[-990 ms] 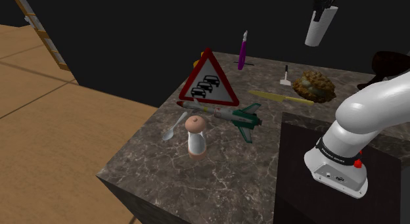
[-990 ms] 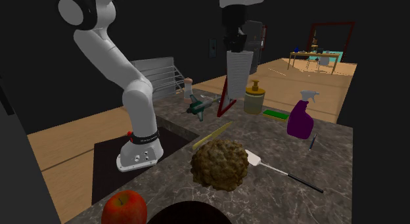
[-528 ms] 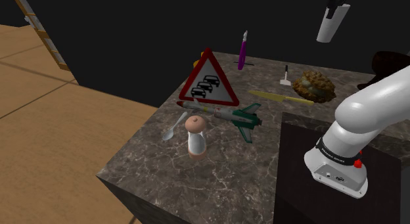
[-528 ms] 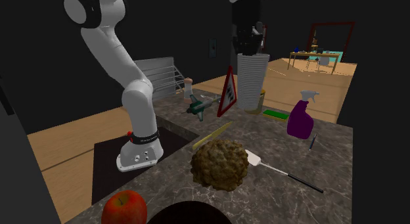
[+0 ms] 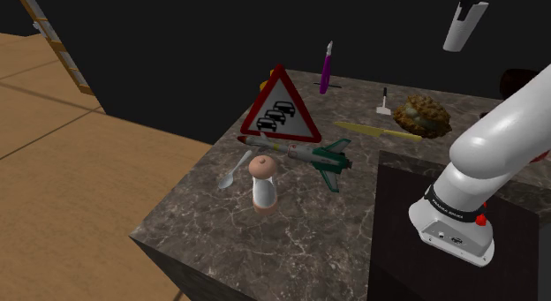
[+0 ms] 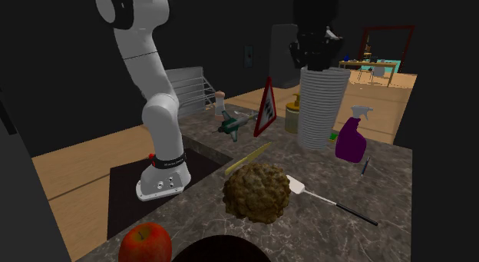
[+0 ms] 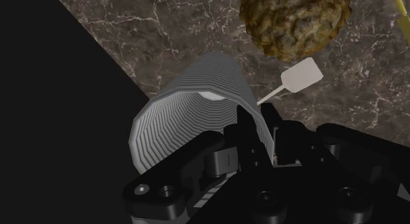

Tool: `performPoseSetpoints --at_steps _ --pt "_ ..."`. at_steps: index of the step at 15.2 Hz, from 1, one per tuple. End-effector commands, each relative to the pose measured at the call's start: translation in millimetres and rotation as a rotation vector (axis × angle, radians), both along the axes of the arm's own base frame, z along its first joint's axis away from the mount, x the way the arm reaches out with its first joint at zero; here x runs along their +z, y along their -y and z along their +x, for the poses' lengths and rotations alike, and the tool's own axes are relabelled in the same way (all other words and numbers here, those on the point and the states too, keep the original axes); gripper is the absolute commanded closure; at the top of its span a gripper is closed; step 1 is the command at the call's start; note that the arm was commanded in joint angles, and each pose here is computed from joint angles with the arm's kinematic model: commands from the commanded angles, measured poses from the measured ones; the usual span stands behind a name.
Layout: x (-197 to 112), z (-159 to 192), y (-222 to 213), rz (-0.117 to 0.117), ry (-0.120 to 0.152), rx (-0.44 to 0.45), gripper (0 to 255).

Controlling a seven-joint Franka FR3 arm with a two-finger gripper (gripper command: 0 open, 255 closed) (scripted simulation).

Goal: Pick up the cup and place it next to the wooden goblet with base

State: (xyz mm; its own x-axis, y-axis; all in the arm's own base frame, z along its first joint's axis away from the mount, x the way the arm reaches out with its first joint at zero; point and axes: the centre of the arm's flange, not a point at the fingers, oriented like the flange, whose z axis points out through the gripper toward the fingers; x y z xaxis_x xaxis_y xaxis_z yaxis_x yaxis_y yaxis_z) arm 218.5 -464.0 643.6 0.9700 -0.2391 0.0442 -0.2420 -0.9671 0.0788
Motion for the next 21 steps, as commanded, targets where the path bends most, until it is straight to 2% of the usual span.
performPoseSetpoints --at_steps 1,13,21 --pt "0.4 -5.0 23.5 -0.002 -0.001 0.003 255" --pt "0.6 -51.3 174.7 -0.002 -0.001 0.003 255" --pt "-41.6 -51.3 174.7 -0.002 -0.001 0.003 255"
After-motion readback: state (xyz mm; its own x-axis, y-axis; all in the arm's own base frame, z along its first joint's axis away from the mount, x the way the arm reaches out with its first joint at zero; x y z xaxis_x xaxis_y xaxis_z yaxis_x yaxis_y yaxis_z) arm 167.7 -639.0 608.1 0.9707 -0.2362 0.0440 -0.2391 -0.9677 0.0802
